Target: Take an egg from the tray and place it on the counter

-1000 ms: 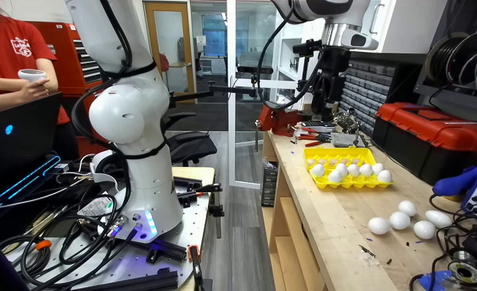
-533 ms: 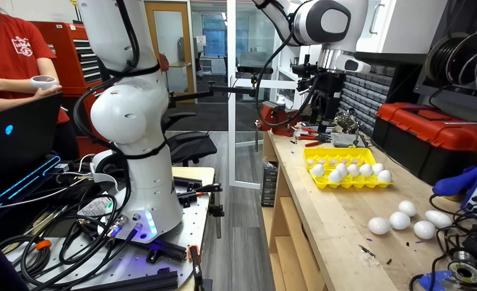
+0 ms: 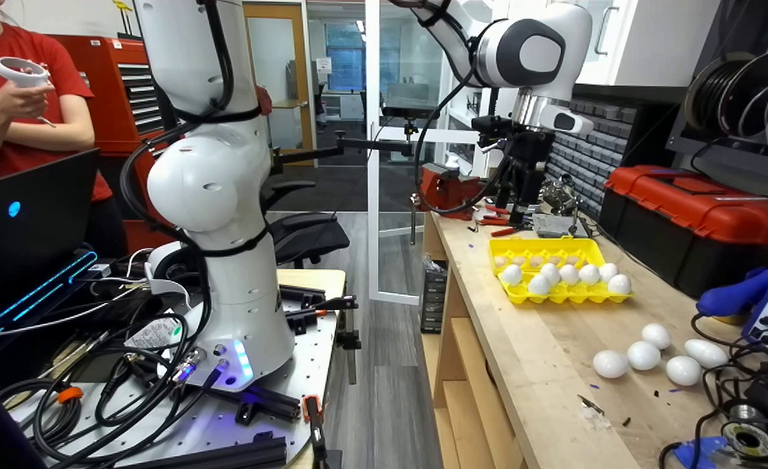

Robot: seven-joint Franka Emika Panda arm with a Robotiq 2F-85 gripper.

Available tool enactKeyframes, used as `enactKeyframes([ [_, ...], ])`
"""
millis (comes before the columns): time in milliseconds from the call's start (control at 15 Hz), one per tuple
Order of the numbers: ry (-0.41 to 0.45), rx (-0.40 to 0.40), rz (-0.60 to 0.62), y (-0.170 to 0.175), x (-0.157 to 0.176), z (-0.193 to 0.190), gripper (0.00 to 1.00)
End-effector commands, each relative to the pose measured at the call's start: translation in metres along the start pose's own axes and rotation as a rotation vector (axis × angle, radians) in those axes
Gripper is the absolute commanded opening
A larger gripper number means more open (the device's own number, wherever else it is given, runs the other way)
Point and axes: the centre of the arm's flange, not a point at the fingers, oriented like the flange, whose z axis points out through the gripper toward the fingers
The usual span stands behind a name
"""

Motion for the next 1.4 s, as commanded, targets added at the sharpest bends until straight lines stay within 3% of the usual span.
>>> enactKeyframes([
  [0,0.000,0.000,0.000,0.000,0.000,0.000,1.00],
  [933,-0.083,-0.047,0.032,-0.044,0.021,0.068,1.00],
  [1333,-0.073,-0.034,0.069,-0.064,0.036,0.097,1.00],
])
